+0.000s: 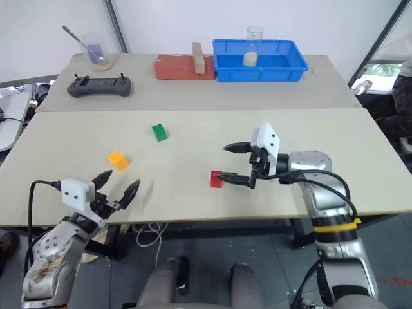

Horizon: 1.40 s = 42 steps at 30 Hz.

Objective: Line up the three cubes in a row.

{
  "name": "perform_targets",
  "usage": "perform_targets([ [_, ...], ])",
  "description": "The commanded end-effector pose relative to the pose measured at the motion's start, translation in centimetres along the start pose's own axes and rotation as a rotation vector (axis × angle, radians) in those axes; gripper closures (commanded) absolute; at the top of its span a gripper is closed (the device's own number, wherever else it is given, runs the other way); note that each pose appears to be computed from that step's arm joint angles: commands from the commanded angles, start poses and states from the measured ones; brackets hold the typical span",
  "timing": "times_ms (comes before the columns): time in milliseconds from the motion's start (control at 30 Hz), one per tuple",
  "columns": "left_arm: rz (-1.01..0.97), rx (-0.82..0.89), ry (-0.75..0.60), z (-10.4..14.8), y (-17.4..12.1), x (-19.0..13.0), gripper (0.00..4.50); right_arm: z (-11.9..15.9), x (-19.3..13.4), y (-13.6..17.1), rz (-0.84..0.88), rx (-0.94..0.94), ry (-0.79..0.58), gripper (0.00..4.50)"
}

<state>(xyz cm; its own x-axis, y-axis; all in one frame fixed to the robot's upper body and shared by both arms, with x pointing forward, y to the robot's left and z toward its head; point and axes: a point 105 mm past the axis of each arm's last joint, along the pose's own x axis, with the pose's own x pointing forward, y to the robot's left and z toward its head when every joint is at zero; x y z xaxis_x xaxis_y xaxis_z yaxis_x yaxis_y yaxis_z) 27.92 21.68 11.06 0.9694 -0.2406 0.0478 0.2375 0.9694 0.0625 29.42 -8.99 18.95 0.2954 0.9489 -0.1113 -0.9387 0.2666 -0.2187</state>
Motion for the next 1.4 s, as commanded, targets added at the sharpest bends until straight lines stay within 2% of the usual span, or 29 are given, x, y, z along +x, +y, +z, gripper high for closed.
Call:
perform_targets([
  [33, 0.031, -0.007, -0.024, 0.5, -0.5, 1.5, 0.00, 2.1, 0.3, 1.7, -0.059, 0.011, -0.024, 0.04],
  [300, -0.006, -0.049, -0.042, 0.8, -5.3, 7.8, 0.00, 3.2, 0.1, 1.1, -0.201, 0.017, -0.029, 0.04],
  [500, 0.147, -0.060, -0.017, -0.2, -5.4, 11.6, 0.00, 3.9, -0.5, 0.1, -0.277, -0.012, -0.025, 0.04],
  [767, 0.194, -0.038, -0.017, -0.6, -7.1, 15.8, 0.00, 4.3, -1.4, 0.3, -0.330, -0.019, -0.020, 0.04],
  [1067, 0.305, -0.064, 0.016, -0.2, -6.4, 18.6, 0.00, 4.5, -1.7, 0.3, -0.361, -0.022, -0.018, 0.04],
  [1400, 0.381, -0.072, 0.062, -0.1, -5.3, 19.5, 0.00, 5.7, -1.3, 0.4, -0.343, -0.042, -0.044, 0.04],
])
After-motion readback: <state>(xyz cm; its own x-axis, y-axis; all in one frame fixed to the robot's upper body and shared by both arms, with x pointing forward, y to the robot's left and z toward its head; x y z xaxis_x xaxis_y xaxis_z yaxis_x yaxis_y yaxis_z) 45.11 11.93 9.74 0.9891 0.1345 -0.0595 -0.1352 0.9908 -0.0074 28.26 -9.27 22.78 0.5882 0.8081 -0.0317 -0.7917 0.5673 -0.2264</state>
